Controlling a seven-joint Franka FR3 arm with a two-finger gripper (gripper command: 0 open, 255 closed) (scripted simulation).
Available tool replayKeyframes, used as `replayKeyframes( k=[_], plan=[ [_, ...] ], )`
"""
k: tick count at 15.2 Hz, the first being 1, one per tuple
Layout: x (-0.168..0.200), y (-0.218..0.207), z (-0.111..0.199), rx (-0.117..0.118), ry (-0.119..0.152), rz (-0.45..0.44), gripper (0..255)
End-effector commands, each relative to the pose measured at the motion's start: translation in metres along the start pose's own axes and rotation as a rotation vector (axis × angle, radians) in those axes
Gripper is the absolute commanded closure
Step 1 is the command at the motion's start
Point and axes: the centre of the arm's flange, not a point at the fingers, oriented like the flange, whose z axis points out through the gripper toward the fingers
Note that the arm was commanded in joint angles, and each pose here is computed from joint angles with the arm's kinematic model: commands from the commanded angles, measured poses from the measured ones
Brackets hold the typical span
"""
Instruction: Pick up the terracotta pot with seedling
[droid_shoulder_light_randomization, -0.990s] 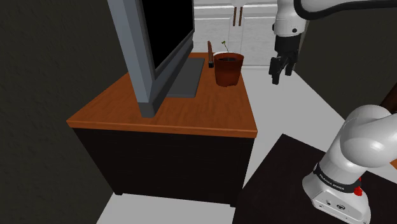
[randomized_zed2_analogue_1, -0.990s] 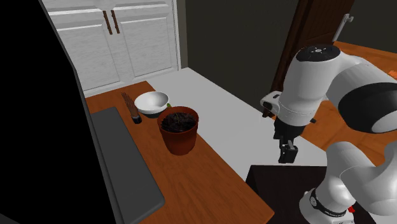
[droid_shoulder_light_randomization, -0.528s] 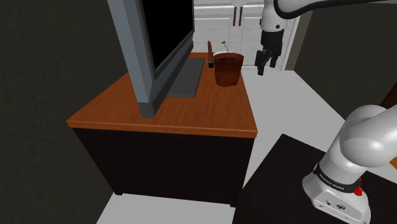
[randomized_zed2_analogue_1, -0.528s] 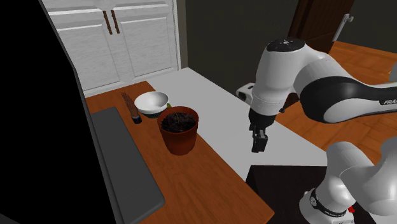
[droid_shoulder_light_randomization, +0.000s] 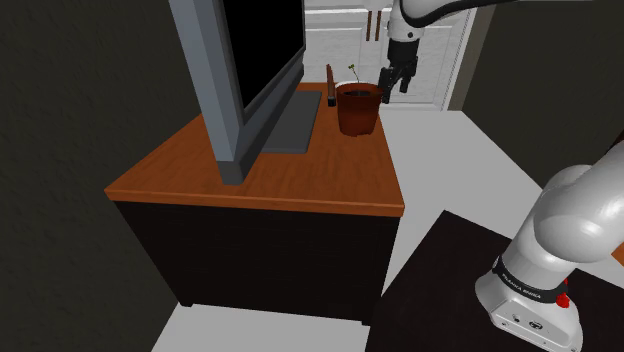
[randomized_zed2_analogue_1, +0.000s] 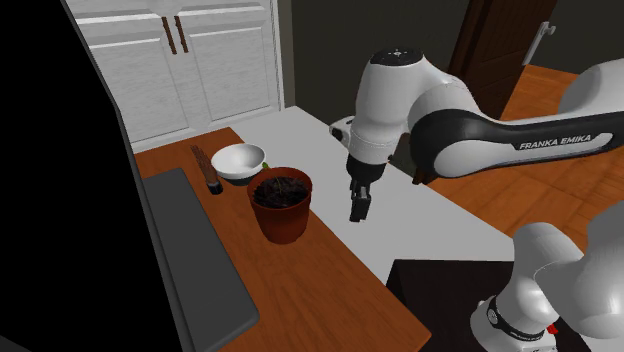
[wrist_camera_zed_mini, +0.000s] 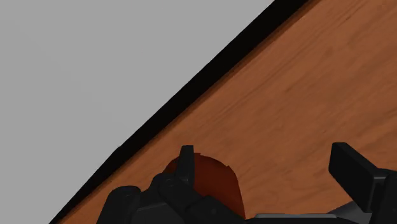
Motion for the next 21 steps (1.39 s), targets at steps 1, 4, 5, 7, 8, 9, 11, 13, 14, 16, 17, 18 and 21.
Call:
replayKeyframes(
  k=[1,4,5,7,8,9,11,13,14,16,17,18,21],
  plan=[
    [0.022,0.009,0.0,-0.003,0.025,-0.008,0],
    [0.054,0.02,-0.004,-0.007,0.062,-0.018,0],
    [0.064,0.024,-0.005,-0.009,0.074,-0.022,0],
    [0.086,0.031,-0.008,-0.011,0.099,-0.029,0],
    [0.096,0.034,-0.01,-0.013,0.111,-0.032,0],
    [0.107,0.038,-0.012,-0.014,0.123,-0.036,0],
    [0.128,0.045,-0.017,-0.017,0.147,-0.043,0],
    [0.149,0.051,-0.021,-0.019,0.172,-0.05,0],
    [0.16,0.055,-0.024,-0.021,0.184,-0.053,0],
    [0.181,0.061,-0.03,-0.023,0.208,-0.06,0],
    [0.191,0.064,-0.033,-0.024,0.22,-0.064,0],
    [0.195,0.065,-0.034,-0.025,0.225,-0.065,0],
    [0.194,0.064,-0.018,-0.025,0.225,-0.065,0]
  ],
)
